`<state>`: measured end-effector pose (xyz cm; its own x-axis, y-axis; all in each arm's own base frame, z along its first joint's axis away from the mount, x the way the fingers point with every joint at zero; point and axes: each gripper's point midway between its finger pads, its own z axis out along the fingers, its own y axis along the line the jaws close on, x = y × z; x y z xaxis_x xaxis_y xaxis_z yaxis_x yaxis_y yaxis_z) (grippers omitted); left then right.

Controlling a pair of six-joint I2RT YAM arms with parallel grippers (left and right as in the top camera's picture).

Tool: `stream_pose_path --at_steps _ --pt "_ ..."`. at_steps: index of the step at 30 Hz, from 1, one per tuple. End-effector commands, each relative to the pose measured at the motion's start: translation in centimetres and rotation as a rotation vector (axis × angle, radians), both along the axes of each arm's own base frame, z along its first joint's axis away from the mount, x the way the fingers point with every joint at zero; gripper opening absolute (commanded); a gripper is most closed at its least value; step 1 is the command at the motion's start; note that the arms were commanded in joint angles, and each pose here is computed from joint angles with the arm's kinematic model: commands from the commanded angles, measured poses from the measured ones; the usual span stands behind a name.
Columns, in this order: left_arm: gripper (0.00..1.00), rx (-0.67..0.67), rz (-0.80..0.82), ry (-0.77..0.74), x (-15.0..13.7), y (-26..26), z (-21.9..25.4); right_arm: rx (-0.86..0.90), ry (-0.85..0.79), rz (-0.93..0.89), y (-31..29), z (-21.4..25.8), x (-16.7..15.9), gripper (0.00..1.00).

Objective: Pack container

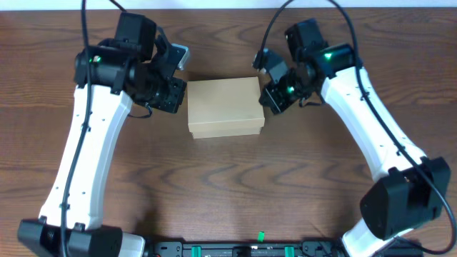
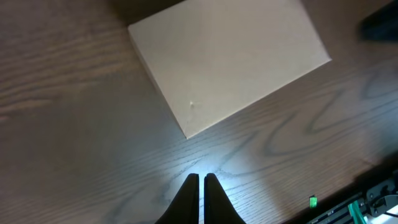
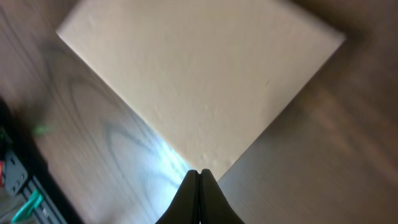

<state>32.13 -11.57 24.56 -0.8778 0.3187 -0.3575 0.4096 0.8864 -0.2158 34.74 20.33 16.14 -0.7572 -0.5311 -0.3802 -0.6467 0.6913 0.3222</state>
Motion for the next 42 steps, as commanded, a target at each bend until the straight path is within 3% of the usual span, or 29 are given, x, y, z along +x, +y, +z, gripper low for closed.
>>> stream_pose_path --at_steps 1,9,18,23,31,42 --pt "0.06 -0.005 0.005 -0.021 -0.3 0.2 0.8 0.021 0.052 0.04 0.9 -1.9 -1.5 0.01" --pt "0.06 -0.002 0.008 0.001 -0.7 0.2 0.4 -0.018 0.091 0.099 1.8 -6.1 -4.0 0.01" --pt "0.06 -0.004 0.006 -0.003 -0.3 0.1 -0.2 0.065 0.033 0.109 2.9 -3.1 -3.2 0.01" --pt "0.06 -0.079 -0.012 0.036 -0.1 -1.3 -3.4 0.061 -0.071 0.098 2.7 -1.1 -1.9 0.01" --pt "0.06 -0.132 0.034 0.112 -0.6 -2.0 -8.6 -0.036 -0.062 0.071 1.3 -3.7 -1.5 0.01" --pt "0.06 -0.136 0.061 0.129 -0.6 -2.0 -10.8 -0.078 -0.041 0.074 1.0 -5.8 -1.1 0.01"
